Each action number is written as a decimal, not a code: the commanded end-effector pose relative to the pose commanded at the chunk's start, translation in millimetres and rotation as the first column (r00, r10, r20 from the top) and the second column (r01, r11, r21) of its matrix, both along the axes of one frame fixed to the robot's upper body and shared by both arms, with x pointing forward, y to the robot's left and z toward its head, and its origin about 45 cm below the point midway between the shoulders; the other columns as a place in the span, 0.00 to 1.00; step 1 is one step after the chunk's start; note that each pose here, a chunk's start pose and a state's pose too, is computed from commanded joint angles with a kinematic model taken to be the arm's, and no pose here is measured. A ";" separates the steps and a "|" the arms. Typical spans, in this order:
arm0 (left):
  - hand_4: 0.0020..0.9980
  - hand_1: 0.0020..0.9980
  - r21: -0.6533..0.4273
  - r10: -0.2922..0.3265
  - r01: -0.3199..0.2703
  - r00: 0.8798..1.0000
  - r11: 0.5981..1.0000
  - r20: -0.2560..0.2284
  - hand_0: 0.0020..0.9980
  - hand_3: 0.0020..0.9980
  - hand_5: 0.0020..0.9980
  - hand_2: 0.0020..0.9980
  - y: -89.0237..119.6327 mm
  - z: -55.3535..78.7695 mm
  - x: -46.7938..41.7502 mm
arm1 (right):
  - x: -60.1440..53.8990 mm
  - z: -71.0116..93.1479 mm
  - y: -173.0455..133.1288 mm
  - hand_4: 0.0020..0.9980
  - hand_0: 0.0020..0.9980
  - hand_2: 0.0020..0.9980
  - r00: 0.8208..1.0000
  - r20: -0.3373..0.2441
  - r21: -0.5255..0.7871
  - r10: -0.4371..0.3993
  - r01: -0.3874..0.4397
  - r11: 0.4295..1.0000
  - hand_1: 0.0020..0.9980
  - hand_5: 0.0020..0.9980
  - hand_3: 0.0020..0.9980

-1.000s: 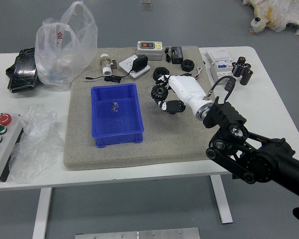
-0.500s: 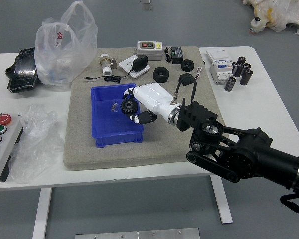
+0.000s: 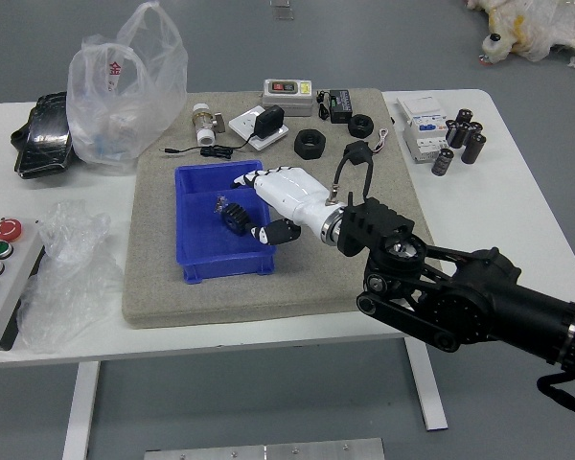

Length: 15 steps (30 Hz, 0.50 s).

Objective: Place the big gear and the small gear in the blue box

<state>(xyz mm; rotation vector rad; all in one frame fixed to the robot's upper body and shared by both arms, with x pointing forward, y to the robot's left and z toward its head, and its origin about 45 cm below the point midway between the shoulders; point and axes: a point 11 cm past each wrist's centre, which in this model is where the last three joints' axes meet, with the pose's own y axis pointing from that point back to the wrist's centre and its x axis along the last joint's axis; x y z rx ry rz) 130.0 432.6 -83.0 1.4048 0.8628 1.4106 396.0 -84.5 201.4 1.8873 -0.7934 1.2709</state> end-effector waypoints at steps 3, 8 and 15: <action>0.67 0.58 -0.001 0.000 0.000 1.000 1.000 0.001 0.65 0.65 0.36 0.56 -0.5 -0.1 0.2 | 6.6 5.2 -12.1 0.76 0.87 0.90 0.999 0.017 0.033 -0.044 0.044 0.998 0.87 0.29 0.92; 0.67 0.58 -0.003 0.003 -0.003 1.000 1.000 0.000 0.65 0.65 0.36 0.56 -1.5 -0.9 -1.3 | 24.6 6.2 -55.2 0.76 0.87 0.90 0.983 0.024 0.053 -0.180 0.178 0.983 0.87 0.29 0.92; 0.67 0.58 -0.002 0.006 -0.006 1.000 1.000 0.000 0.65 0.65 0.36 0.56 -0.6 -1.0 -2.3 | 34.5 -23.0 -107.6 0.75 0.86 0.86 0.945 -0.048 0.011 -0.322 0.323 0.946 0.85 0.28 0.89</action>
